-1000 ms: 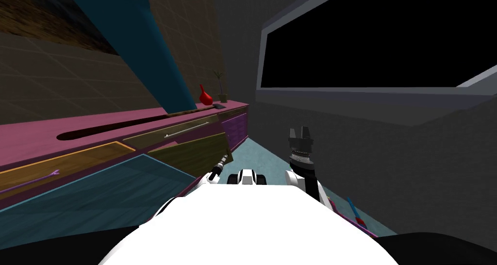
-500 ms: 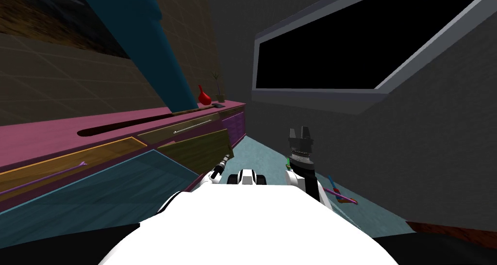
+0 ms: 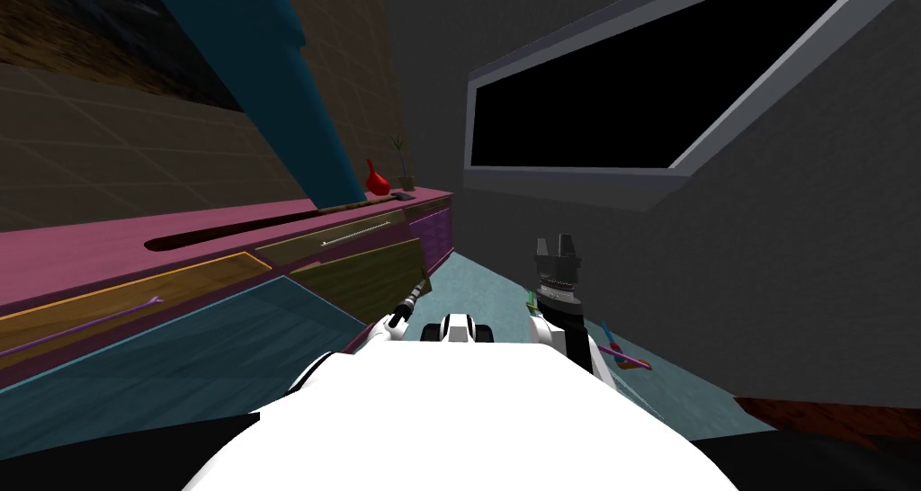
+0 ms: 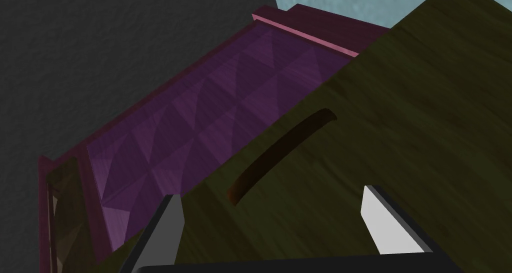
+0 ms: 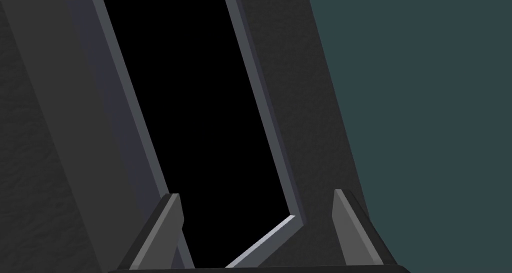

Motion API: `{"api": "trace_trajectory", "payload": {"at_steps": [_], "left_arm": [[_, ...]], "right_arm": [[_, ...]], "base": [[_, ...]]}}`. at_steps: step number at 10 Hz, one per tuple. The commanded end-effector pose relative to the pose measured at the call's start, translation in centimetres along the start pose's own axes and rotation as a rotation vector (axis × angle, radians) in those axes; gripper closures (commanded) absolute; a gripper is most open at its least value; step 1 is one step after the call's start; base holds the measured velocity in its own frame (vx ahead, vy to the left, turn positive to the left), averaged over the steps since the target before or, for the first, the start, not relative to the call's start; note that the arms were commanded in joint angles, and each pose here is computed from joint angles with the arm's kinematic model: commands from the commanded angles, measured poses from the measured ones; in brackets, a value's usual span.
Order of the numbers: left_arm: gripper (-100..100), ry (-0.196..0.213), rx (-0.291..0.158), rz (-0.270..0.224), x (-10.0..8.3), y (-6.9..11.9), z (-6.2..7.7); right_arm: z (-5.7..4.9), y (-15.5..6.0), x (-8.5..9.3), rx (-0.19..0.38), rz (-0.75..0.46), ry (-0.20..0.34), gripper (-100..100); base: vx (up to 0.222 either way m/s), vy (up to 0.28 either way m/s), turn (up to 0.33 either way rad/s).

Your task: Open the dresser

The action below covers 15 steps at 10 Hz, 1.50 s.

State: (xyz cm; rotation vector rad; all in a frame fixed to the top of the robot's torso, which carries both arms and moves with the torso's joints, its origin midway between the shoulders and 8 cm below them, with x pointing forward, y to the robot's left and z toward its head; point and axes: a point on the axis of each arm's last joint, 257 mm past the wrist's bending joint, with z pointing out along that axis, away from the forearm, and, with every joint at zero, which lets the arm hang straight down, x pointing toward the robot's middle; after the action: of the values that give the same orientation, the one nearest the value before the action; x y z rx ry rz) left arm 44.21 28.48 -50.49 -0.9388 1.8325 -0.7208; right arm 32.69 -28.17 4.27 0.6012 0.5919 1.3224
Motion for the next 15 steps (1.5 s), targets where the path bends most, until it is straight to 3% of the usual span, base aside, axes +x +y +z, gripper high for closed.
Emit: {"api": "trace_trajectory", "payload": {"at_steps": [1, 2, 4, 6, 7, 10, 11, 12, 13, 14, 15], "left_arm": [[-100, -0.029, -0.038, 0.039, -2.6, 1.3, 0.0], [-100, -0.029, -0.038, 0.039, -2.6, 1.3, 0.0], [-100, -0.059, -0.077, 0.075, -5.5, 2.6, 0.0], [-100, -0.059, -0.077, 0.075, -5.5, 2.6, 0.0], [-100, -0.08, -0.107, 0.099, -7.5, 3.5, -0.1], [-100, -0.08, -0.105, 0.098, -7.5, 3.4, -0.1], [-100, -0.078, -0.103, 0.103, -6.6, 4.1, -1.0], [-100, -0.078, -0.109, 0.097, -6.8, 4.0, -0.6], [100, -0.077, -0.103, 0.104, -6.5, 4.2, -1.0], [100, -0.08, -0.105, 0.099, -7.5, 3.4, -0.1], [100, -0.079, -0.105, 0.109, -7.1, 3.9, -0.5]], "right_arm": [[0.0, 0.0, 0.0, 0.0, 0.0, 0.0, 0], [0.0, 0.0, 0.0, 0.0, 0.0, 0.0, 0], [0.0, 0.0, 0.0, 0.0, 0.0, 0.0, 0], [0.0, 0.0, 0.0, 0.0, 0.0, 0.0, 0], [0.0, 0.0, 0.0, 0.0, 0.0, 0.0, 0], [0.0, 0.0, 0.0, 0.0, 0.0, 0.0, 0], [0.0, 0.0, 0.0, 0.0, 0.0, 0.0, 0], [0.0, 0.0, 0.0, 0.0, 0.0, 0.0, 0], [0.0, 0.0, 0.0, 0.0, 0.0, 0.0, 0], [0.0, 0.0, 0.0, 0.0, 0.0, 0.0, 0], [0.0, 0.0, 0.0, 0.0, 0.0, 0.0, 0]], "base": [[0.161, -0.119, 0.078], [0.116, -0.077, 0.027], [0.117, -0.092, 0.07], [0.069, -0.048, 0.007], [0.106, -0.074, 0.065], [0.066, -0.046, 0.019], [0.131, -0.002, 0.033], [0.082, -0.001, 0.011], [0.089, 0.02, 0.002], [-0.046, 0.024, -0.022], [-0.048, 0.01, -0.028]]}}
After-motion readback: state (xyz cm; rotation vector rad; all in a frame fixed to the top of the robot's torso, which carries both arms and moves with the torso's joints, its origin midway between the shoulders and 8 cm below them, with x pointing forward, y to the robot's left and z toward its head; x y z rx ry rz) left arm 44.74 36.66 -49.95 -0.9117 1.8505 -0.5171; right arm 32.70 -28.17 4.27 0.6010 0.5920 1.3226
